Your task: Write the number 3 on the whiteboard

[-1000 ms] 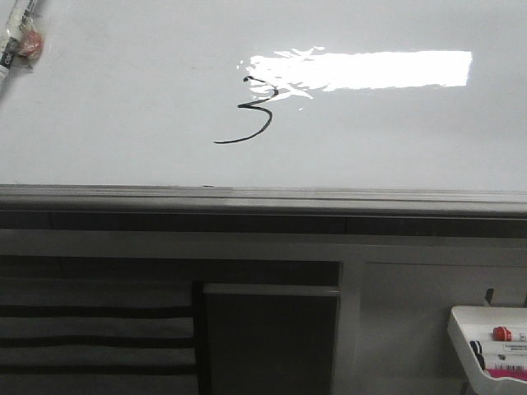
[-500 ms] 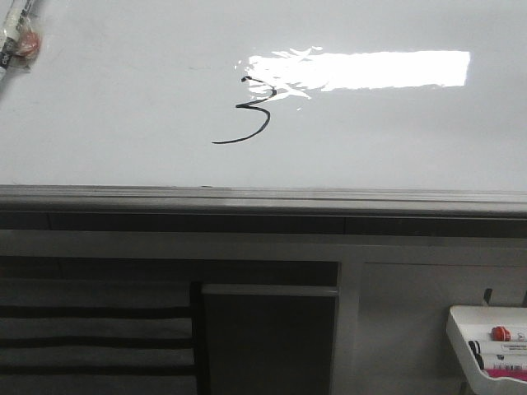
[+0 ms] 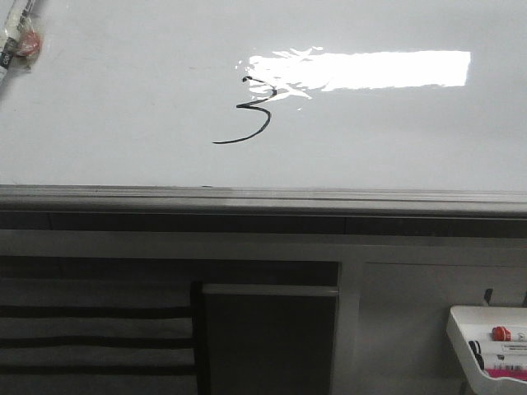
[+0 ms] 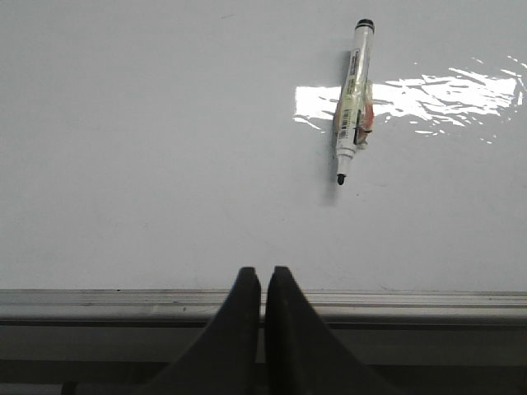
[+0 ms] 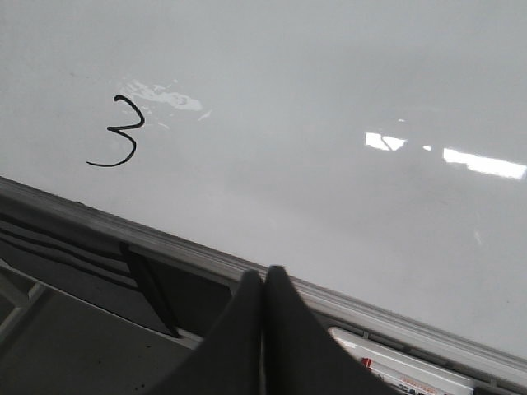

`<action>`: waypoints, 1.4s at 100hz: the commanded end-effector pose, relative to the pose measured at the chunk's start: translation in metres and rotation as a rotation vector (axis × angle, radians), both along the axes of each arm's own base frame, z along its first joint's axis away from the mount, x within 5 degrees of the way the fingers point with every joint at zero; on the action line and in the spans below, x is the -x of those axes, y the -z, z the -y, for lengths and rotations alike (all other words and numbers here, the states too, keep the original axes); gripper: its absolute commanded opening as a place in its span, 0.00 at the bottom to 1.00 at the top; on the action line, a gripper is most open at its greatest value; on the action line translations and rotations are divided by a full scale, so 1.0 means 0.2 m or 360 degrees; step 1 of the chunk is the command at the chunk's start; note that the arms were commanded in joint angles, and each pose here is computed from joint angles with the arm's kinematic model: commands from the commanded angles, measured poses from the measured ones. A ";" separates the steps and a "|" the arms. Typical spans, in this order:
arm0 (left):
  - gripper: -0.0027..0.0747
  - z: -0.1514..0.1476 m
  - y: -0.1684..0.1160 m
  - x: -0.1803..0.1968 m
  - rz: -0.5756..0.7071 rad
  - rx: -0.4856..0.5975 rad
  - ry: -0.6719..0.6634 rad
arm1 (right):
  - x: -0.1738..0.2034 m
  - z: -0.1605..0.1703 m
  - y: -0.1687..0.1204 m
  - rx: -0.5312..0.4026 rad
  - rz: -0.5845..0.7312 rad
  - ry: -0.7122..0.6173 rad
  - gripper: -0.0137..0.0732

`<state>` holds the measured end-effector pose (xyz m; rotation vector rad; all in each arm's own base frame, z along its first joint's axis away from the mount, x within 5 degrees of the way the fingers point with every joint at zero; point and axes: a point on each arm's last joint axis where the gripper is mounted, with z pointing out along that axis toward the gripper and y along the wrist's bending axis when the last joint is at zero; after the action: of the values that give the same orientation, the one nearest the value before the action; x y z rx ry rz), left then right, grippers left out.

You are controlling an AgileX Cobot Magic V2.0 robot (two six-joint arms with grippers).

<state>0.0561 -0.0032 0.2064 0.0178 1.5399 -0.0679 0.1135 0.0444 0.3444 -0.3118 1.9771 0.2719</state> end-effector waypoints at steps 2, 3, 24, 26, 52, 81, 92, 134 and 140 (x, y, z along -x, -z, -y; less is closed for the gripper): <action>0.01 0.00 -0.04 0.02 0.0179 0.0027 -0.0012 | -0.01 0.00 -0.08 -0.0047 0.0157 0.0008 0.07; 0.01 0.00 -0.04 0.02 0.0179 0.0027 -0.0012 | -0.01 0.00 -0.08 -0.0047 0.0157 0.0008 0.07; 0.01 0.00 -0.04 0.02 0.0179 0.0027 -0.0012 | 0.06 0.09 -0.04 -0.0081 0.0337 0.0171 0.07; 0.01 0.00 -0.04 0.02 0.0179 0.0027 -0.0012 | 0.07 0.10 -0.03 -0.0097 0.0365 0.0207 0.07; 0.01 0.00 -0.04 0.02 0.0179 0.0027 -0.0012 | 0.24 0.20 0.31 -0.0205 0.0775 0.0493 0.07; 0.01 0.00 -0.04 0.02 0.0179 0.0027 -0.0012 | 0.29 0.21 0.64 -0.0241 0.0969 0.0504 0.07; 0.01 0.00 -0.04 0.02 0.0179 0.0027 -0.0012 | 0.29 0.21 0.66 -0.0236 0.0946 0.0505 0.07; 0.01 0.00 -0.04 0.02 0.0179 0.0027 -0.0012 | 0.29 0.21 0.67 -0.0228 0.0910 0.0507 0.07; 0.01 0.00 -0.04 0.02 0.0179 0.0027 -0.0012 | 0.29 0.21 0.67 -0.0228 0.0910 0.0507 0.07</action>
<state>0.0561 -0.0032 0.2066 0.0179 1.5379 -0.0675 0.0560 0.0027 0.2091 0.0240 1.4727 0.1050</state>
